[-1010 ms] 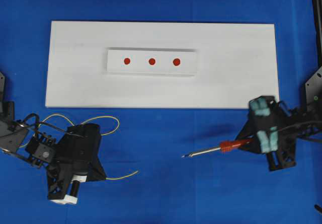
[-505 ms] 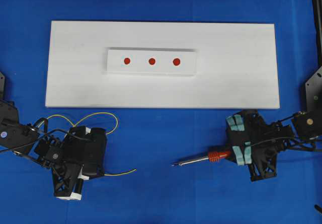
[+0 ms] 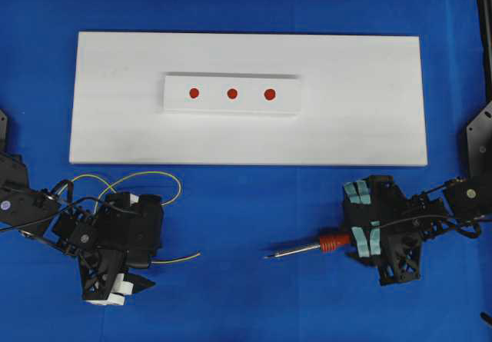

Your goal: Touch the tip of the soldering iron to the tip of the solder at the mark.

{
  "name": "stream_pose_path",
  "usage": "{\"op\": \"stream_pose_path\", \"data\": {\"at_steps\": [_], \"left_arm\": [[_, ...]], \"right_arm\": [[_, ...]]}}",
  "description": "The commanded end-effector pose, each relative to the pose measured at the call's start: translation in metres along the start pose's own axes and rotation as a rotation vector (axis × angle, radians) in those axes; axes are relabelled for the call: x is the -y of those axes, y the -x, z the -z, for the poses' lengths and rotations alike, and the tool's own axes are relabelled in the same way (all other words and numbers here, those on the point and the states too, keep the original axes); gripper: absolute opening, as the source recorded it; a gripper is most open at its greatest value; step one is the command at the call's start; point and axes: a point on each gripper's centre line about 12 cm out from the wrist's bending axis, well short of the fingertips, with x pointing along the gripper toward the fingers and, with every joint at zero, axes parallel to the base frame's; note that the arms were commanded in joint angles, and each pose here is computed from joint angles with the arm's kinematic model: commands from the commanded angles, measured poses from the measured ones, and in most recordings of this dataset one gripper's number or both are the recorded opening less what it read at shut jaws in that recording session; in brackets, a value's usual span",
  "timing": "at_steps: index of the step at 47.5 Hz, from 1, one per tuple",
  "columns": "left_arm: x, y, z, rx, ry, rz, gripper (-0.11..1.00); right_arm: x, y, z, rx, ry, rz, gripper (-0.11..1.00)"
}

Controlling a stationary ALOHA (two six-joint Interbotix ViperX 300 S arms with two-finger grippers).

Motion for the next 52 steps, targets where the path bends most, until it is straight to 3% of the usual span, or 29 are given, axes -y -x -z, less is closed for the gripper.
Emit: {"op": "stream_pose_path", "data": {"at_steps": [1,6,8,14,18,27,38,52], "left_arm": [[0.011,0.013,-0.021,0.048,-0.004,0.025,0.72],[0.017,0.028,-0.033,0.040,-0.015,0.020,0.72],[0.019,0.034,-0.038,0.039,-0.018,0.018,0.72],[0.018,0.058,-0.055,0.052,-0.012,0.004,0.71],[0.011,0.075,-0.068,0.081,-0.017,-0.012,0.71],[-0.012,0.114,-0.089,0.168,-0.067,-0.061,0.70],[-0.045,0.169,-0.105,0.323,-0.170,-0.157,0.70],[-0.076,0.233,-0.079,0.495,-0.227,-0.292,0.70]], "right_arm": [[-0.009,0.009,-0.014,0.041,0.007,-0.027,0.58],[-0.014,0.024,-0.023,0.042,0.030,-0.032,0.87],[-0.017,0.035,-0.030,0.049,0.047,-0.035,0.91],[-0.021,0.068,-0.047,0.073,0.101,-0.027,0.83],[-0.019,0.097,-0.061,0.120,0.142,-0.005,0.84],[0.009,0.159,-0.082,0.266,0.200,0.116,0.84],[0.043,0.232,-0.088,0.468,0.168,0.268,0.84],[0.058,0.279,-0.067,0.565,0.121,0.355,0.84]]}}
